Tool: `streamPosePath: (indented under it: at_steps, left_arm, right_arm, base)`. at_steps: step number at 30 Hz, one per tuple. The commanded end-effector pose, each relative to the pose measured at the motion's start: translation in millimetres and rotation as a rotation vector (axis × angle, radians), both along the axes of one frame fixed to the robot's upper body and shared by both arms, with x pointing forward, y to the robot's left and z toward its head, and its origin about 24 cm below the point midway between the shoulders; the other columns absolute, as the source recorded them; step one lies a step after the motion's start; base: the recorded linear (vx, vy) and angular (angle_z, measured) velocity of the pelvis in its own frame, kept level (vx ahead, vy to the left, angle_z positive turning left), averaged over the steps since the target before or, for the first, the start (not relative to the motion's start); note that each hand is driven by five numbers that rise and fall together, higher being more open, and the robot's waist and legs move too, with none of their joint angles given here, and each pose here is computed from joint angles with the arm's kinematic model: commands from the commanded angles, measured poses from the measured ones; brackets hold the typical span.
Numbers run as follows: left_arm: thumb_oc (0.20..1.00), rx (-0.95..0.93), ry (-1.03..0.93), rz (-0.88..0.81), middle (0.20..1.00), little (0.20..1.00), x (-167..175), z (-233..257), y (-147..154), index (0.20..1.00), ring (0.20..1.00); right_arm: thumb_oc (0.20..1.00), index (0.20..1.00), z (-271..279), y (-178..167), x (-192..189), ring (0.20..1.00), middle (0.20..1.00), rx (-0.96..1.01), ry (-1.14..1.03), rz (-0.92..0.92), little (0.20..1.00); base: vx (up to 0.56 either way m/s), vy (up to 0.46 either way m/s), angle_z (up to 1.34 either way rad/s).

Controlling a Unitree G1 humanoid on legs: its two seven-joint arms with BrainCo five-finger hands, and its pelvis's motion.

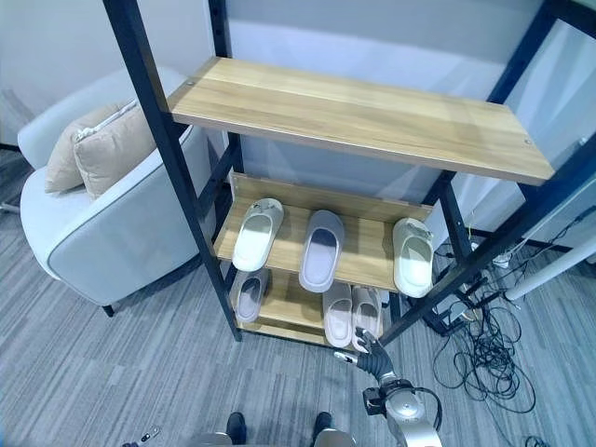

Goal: Arrange the slippers neatly on the shoe rack.

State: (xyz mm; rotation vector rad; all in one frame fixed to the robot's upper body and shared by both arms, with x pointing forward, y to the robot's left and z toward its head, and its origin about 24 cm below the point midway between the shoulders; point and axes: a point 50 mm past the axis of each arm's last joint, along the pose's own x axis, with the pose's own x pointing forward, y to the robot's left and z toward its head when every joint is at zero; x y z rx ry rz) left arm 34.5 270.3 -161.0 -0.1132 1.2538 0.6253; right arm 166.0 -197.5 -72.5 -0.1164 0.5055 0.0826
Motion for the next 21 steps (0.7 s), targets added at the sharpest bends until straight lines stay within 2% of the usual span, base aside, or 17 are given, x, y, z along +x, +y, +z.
streamPosePath:
  at_steps: [1,4,11,12,13,16,17,18,21]
  left_arm:
    - [1.000,-0.028,0.001,-0.021,1.000,1.000,-1,-3,-8,1.000,1.000]
    - [1.000,-0.058,0.029,-0.167,1.000,1.000,-4,-7,-24,1.000,1.000]
    - [1.000,-0.079,0.041,-0.249,1.000,1.000,-3,-9,-35,1.000,1.000]
    - [1.000,-0.083,0.062,-0.304,1.000,1.000,-5,-10,-37,1.000,1.000]
    - [1.000,-0.083,0.061,-0.303,1.000,1.000,-4,-10,-37,1.000,1.000]
    - [1.000,-0.084,0.088,-0.363,1.000,1.000,-6,-10,-38,1.000,1.000]
    - [1.000,-0.080,0.086,-0.386,1.000,1.000,-4,-10,-39,1.000,1.000]
    - [1.000,-0.031,0.077,-0.491,1.000,1.000,9,-9,-38,1.000,1.000]
    - [1.000,0.002,0.050,-0.519,1.000,1.000,22,-7,-36,1.000,1.000]
  right_arm:
    - [1.000,1.000,25,-10,16,1.000,1.000,0.002,-0.139,0.015,1.000]
    - [1.000,1.000,65,-12,13,1.000,1.000,0.045,-0.311,0.056,1.000]
    - [1.000,1.000,96,-22,41,1.000,1.000,-0.077,-0.481,-0.002,1.000]
    - [1.000,1.000,109,-31,59,1.000,1.000,-0.161,-0.544,-0.038,1.000]
    - [1.000,1.000,109,-31,59,1.000,1.000,-0.162,-0.545,-0.038,1.000]
    - [1.000,1.000,122,-48,82,1.000,1.000,-0.371,-0.576,-0.077,1.000]
    - [1.000,1.000,127,-59,88,1.000,1.000,-0.506,-0.580,-0.090,1.000]
    - [1.000,1.000,141,-82,113,1.000,1.000,-0.736,-0.589,-0.187,1.000]
    - [1.000,1.000,159,-82,127,1.000,1.000,-0.789,-0.643,-0.227,1.000]
  base:
    - [0.06,0.049,0.00]
    - [0.05,0.048,-0.02]
    - [0.06,0.025,-0.03]
    - [0.04,0.023,-0.02]
    - [0.06,0.033,0.03]
    - [0.05,0.025,0.04]
    - [0.04,0.029,0.09]
    - [0.00,0.026,0.14]
    - [-0.06,0.017,0.20]
